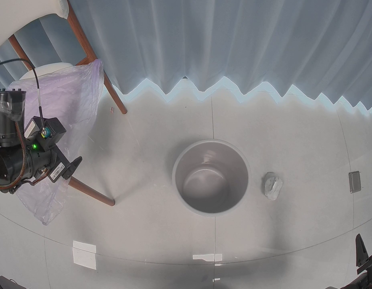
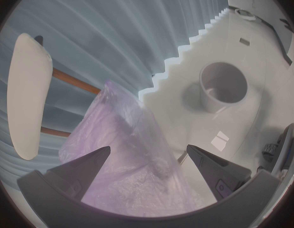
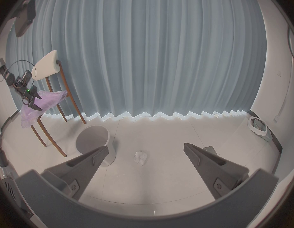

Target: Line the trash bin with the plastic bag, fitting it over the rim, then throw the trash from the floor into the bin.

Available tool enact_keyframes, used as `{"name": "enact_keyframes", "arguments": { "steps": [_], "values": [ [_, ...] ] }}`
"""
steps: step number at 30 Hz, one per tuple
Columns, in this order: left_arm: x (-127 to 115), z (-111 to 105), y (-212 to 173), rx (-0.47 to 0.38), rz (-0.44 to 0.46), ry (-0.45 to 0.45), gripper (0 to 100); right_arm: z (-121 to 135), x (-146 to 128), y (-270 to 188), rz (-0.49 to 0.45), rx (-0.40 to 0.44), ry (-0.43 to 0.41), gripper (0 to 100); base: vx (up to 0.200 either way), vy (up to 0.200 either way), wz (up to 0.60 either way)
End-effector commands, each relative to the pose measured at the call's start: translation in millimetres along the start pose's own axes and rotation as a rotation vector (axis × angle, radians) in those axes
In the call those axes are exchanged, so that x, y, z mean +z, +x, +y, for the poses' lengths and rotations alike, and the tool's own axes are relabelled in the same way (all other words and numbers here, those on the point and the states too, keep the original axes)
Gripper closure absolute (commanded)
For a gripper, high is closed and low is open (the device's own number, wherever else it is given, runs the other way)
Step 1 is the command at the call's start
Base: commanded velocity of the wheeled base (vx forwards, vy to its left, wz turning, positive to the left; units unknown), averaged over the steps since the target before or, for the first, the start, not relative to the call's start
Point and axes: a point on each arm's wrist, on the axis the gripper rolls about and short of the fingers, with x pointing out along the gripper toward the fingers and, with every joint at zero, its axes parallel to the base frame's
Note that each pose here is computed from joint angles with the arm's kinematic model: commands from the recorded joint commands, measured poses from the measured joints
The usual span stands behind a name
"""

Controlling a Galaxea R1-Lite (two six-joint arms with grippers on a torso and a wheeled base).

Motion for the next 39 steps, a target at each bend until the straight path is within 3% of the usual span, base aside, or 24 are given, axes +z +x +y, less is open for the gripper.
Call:
{"name": "enact_keyframes", "arguments": {
  "steps": [1, 7, 12, 17, 26, 39],
  "values": [
    [-7.7, -3.4, 21.5, -0.010, 0.082, 0.024, 0, -0.1, -5.2, 0.0, 0.000, 0.000, 0.001, 0, 0.000, 0.000, 0.00],
    [-7.3, -10.7, 30.0, -0.020, 0.079, 0.054, 0, -0.1, -5.2, 0.0, 0.000, 0.000, 0.001, 0, 0.000, 0.000, 0.00],
    [-7.9, -13.0, 33.3, -0.001, 0.055, 0.129, 0, -0.1, -5.2, 0.0, 0.000, 0.000, -0.001, 0, 0.000, 0.000, 0.00],
    [-20.3, -12.1, 30.3, 0.031, 0.064, 0.254, 0, -0.1, -5.2, 0.0, 0.000, 0.000, -0.001, 0, 0.000, 0.000, 0.00],
    [-43.7, -23.8, 20.7, 0.065, 0.062, 0.345, 0, -0.1, -5.2, 0.0, 0.000, 0.000, -0.001, 0, 0.000, 0.000, 0.00],
    [-55.0, -19.2, 21.1, 0.132, 0.069, 0.324, 0, -0.1, -5.2, 0.0, 0.000, 0.002, -0.001, 0, 0.000, 0.000, 0.00]
  ]
}}
